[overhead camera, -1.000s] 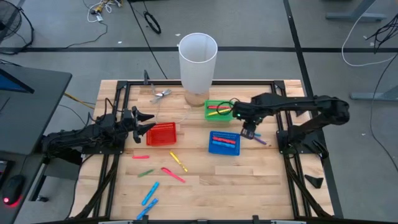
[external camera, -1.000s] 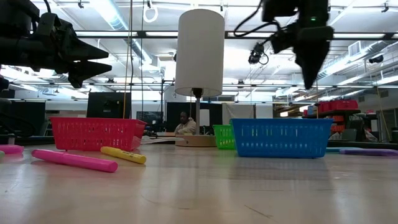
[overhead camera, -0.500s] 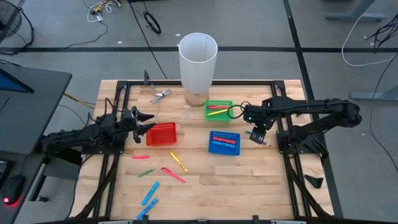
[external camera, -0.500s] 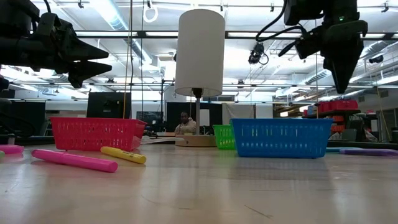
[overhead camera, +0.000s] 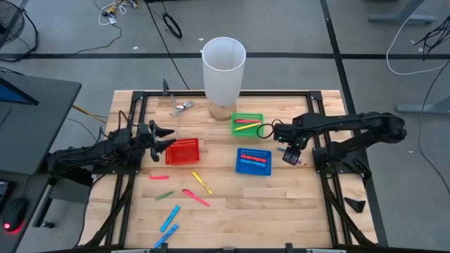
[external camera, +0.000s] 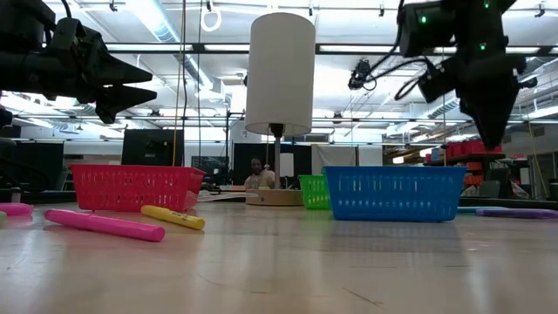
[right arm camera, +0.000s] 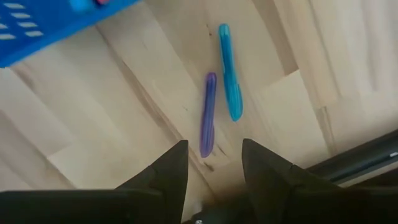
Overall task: Pick & Place Markers
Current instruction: Put the small purple pen into the red bin
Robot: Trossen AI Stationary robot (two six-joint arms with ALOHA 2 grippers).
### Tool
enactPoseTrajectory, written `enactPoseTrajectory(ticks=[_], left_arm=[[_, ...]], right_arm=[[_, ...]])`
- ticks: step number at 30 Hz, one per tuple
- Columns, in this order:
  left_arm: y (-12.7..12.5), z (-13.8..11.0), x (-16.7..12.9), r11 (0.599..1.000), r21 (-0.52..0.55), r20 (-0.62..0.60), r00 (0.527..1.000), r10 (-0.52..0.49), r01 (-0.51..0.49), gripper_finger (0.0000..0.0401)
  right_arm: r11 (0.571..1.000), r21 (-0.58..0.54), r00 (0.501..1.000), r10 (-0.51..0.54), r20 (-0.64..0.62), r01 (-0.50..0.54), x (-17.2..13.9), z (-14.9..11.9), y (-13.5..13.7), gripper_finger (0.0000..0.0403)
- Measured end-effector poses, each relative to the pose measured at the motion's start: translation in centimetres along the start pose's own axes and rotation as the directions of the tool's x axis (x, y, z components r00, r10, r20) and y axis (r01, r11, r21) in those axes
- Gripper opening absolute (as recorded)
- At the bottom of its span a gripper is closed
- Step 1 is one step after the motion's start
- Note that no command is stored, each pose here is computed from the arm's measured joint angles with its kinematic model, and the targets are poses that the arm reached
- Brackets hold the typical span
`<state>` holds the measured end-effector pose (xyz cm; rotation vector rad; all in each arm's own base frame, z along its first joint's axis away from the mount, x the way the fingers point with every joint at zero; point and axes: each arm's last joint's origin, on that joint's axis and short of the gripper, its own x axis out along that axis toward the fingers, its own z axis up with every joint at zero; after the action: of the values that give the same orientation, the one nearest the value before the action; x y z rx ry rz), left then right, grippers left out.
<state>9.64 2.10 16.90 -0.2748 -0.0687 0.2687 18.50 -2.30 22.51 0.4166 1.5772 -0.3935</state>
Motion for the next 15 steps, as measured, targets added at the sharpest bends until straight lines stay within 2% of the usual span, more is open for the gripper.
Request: enactPoseTrajectory(ticks=[6, 15], left_arm=[[0.0, 0.0, 0.0, 1.0, 0.0, 0.0, 1.0, 0.0, 0.0, 0.0232], [0.0, 0.0, 0.0, 1.0, 0.0, 0.0, 1.0, 0.0, 0.0, 0.0232]], right_arm=[[1.0, 0.01, 0.997, -0.025, -0.066, 0.026, 2.1, 0.3, 0.1, 0.0153], [1.0, 0.028, 0.989, 0.016, -0.145, -0.012, 4.8, 1.0, 0.5, 0.0153]])
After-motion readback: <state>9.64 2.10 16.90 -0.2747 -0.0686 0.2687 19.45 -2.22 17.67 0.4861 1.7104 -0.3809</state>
